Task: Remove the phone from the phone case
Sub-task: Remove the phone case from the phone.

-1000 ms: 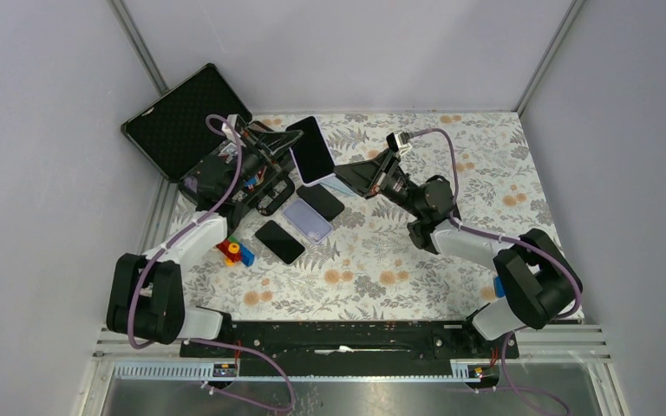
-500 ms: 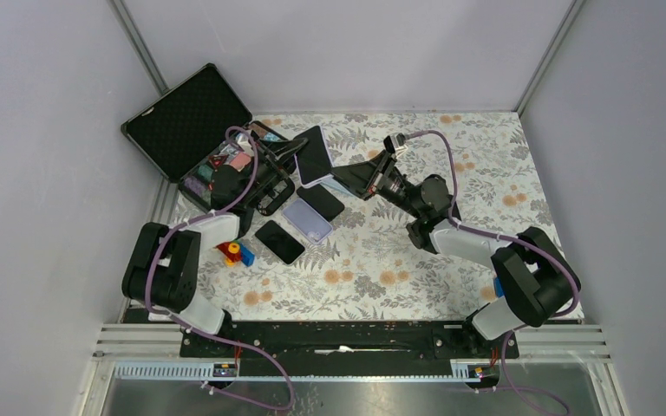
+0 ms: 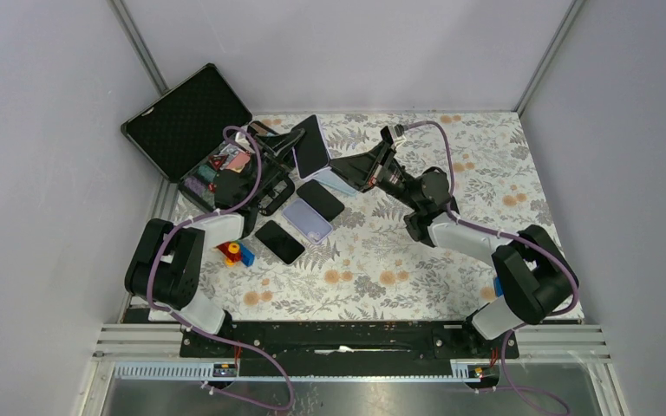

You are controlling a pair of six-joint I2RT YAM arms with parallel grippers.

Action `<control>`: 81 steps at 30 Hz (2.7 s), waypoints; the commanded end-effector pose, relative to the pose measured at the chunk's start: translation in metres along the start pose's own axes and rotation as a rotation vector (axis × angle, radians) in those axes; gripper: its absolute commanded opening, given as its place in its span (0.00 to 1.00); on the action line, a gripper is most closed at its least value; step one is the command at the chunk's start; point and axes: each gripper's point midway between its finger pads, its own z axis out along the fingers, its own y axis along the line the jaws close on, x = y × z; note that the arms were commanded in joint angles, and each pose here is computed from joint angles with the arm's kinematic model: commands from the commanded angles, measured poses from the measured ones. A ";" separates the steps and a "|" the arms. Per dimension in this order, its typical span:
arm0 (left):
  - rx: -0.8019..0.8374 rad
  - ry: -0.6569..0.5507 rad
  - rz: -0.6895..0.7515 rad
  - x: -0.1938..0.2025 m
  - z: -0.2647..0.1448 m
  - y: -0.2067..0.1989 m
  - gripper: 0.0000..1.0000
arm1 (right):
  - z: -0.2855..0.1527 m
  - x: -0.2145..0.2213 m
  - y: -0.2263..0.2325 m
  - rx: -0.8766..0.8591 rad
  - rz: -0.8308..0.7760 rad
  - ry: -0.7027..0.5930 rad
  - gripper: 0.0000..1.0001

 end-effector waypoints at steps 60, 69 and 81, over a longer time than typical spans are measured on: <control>0.203 0.083 0.015 0.046 0.018 -0.078 0.00 | -0.003 -0.018 -0.041 0.008 -0.098 -0.064 0.69; 0.169 0.027 0.075 0.033 0.021 -0.068 0.00 | -0.018 -0.008 -0.015 -0.031 -0.320 -0.062 0.84; 0.124 -0.012 0.131 0.027 0.021 -0.059 0.00 | -0.034 0.008 -0.017 0.019 -0.514 -0.066 0.87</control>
